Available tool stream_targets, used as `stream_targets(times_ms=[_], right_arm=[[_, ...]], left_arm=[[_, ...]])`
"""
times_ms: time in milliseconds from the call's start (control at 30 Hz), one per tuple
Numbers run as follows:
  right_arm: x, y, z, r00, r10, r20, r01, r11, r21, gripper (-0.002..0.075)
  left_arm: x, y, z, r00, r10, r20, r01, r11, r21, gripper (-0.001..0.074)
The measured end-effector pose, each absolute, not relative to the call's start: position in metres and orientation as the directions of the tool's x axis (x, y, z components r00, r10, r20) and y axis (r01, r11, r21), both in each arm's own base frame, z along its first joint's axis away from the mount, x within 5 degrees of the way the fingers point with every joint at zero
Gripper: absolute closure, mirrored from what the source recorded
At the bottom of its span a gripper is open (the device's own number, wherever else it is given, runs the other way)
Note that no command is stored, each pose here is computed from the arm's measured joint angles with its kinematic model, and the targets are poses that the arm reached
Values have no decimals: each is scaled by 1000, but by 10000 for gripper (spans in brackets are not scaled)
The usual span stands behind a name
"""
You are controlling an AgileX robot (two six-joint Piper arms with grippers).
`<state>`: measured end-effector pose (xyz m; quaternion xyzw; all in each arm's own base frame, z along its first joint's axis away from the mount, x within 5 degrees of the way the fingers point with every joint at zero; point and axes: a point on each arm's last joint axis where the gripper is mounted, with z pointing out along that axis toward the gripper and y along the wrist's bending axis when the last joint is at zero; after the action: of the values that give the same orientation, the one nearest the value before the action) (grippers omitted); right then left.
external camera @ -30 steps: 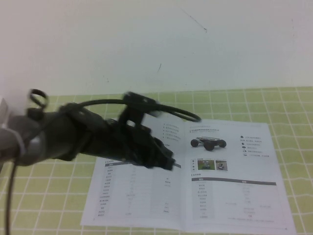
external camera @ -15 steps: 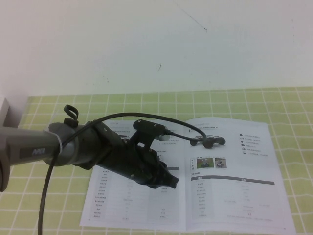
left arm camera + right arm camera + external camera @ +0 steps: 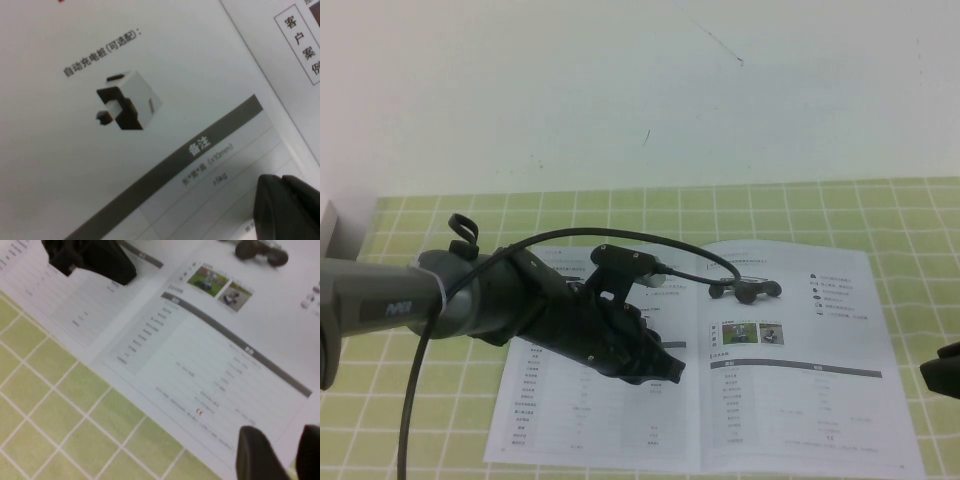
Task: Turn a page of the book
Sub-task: Open the closed book
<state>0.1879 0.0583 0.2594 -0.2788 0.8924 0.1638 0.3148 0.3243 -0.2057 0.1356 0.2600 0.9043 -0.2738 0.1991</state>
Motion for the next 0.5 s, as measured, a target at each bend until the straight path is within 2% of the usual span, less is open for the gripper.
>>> stream_targets(times_ms=[500], right_arm=[[192, 59, 254, -683, -375, -627, -577, 803, 148, 539]], left_arm=[[324, -205, 136, -788, 358, -500, 577, 714, -398, 739]])
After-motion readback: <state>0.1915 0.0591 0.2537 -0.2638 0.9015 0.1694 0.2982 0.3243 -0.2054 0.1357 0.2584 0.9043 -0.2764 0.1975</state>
